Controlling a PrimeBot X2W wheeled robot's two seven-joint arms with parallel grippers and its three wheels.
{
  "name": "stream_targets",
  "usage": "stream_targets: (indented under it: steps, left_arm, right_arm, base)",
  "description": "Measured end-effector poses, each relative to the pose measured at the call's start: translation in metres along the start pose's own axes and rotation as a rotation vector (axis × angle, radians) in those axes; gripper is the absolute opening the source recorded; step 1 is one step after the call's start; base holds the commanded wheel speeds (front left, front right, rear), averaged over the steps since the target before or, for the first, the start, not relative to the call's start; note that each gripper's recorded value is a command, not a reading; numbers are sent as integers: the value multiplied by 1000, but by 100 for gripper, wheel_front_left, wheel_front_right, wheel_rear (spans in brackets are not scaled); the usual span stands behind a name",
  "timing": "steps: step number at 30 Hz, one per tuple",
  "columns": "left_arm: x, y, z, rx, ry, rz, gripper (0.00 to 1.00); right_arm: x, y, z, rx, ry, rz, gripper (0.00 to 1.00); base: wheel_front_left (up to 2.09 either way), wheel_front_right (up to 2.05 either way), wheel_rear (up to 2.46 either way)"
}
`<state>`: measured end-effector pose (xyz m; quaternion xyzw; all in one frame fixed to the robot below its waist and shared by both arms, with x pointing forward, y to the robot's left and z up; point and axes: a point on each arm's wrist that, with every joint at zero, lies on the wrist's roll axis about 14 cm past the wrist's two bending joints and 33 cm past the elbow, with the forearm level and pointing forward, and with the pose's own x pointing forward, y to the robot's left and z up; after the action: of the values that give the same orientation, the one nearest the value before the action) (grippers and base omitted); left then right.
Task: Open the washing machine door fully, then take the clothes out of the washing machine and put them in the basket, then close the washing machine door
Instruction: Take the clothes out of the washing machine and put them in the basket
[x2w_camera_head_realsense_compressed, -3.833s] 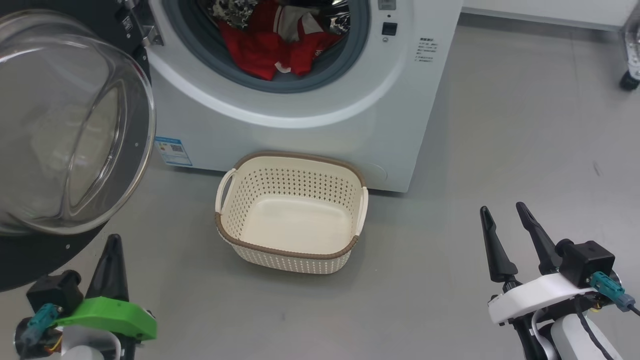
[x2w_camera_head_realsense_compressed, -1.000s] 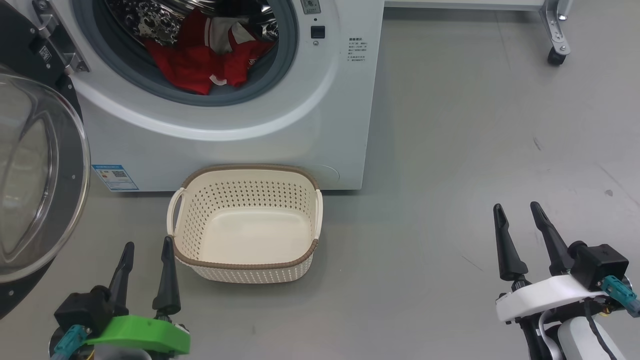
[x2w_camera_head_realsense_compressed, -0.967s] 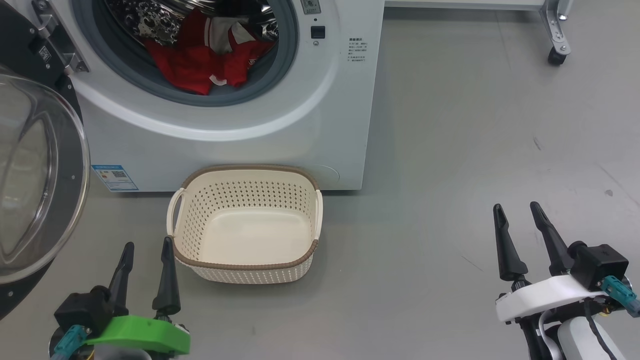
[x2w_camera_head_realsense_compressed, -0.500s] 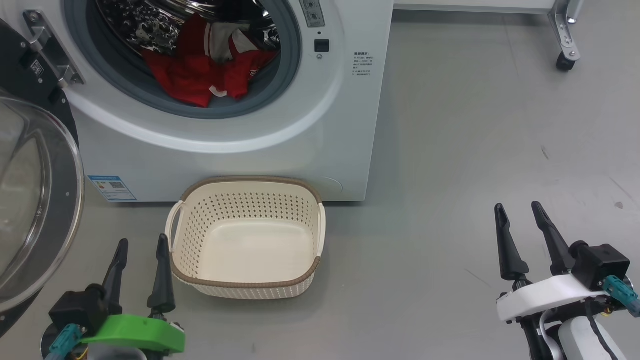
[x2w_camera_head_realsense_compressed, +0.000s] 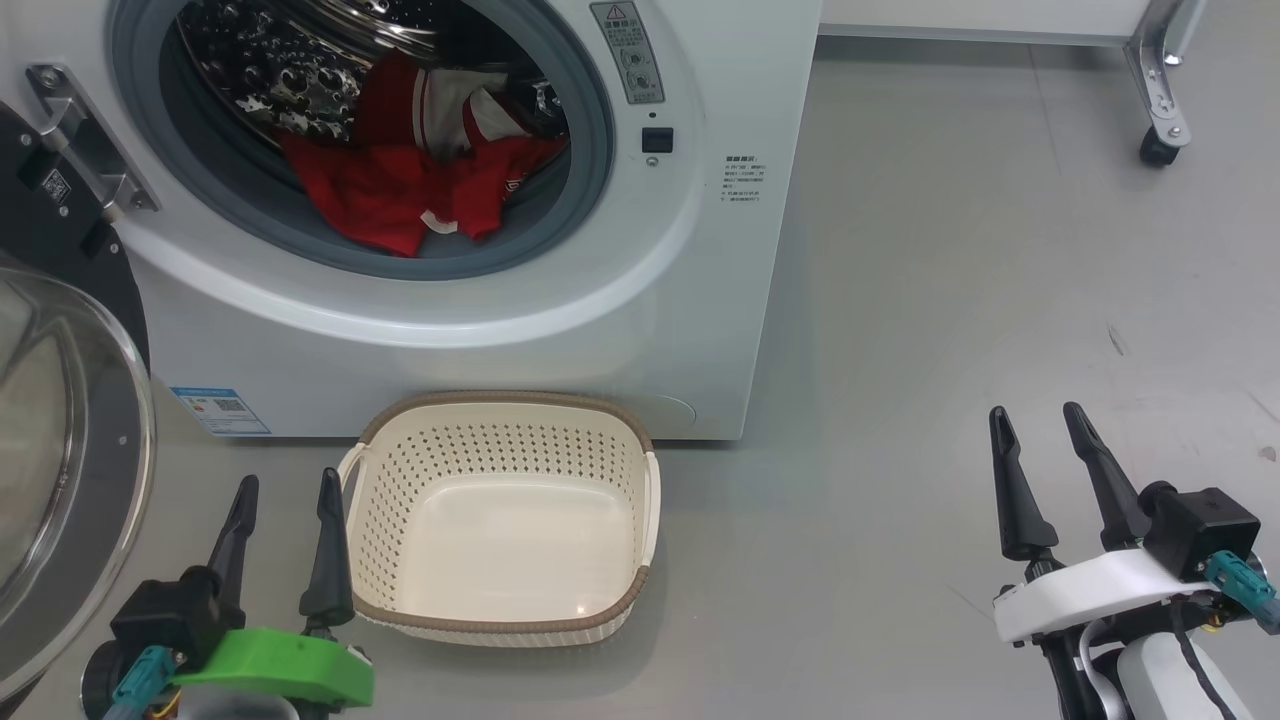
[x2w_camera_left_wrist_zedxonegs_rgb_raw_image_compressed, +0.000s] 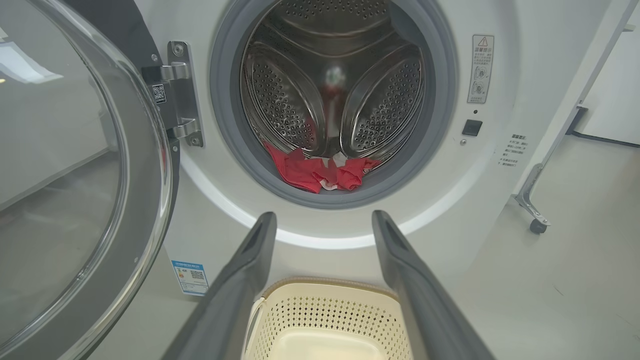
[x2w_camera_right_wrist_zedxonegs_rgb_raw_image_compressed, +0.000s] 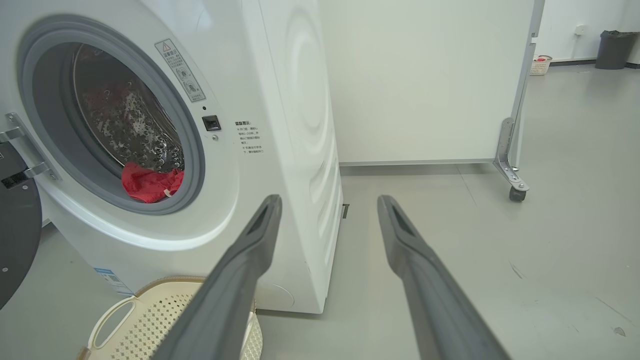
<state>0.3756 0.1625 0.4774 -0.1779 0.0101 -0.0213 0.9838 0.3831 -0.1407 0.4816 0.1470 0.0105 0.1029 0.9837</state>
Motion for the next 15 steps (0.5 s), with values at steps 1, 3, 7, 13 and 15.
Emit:
stream_targets:
  steps: [1, 3, 7, 13, 15]
  left_arm:
    - [0, 0, 0, 0, 1, -1, 100]
    - [0, -1, -1, 0, 2, -3, 100]
    - [0, -3, -2, -2, 5, -7, 100]
    - [0, -6, -4, -3, 11, -16, 100]
    - [1, -6, -4, -3, 13, -17, 100]
  right_arm:
    - [0, 0, 0, 0, 0, 0, 100]
    - [0, 0, 0, 1, 1, 1, 100]
    - [0, 0, -1, 3, 1, 0, 100]
    - [0, 0, -1, 3, 2, -4, 100]
    - [0, -1, -1, 2, 2, -4, 100]
  base:
    - [67, -67, 0]
    - [60, -60, 0]
    - [48, -48, 0]
    - [25, -25, 0]
    - [6, -6, 0]
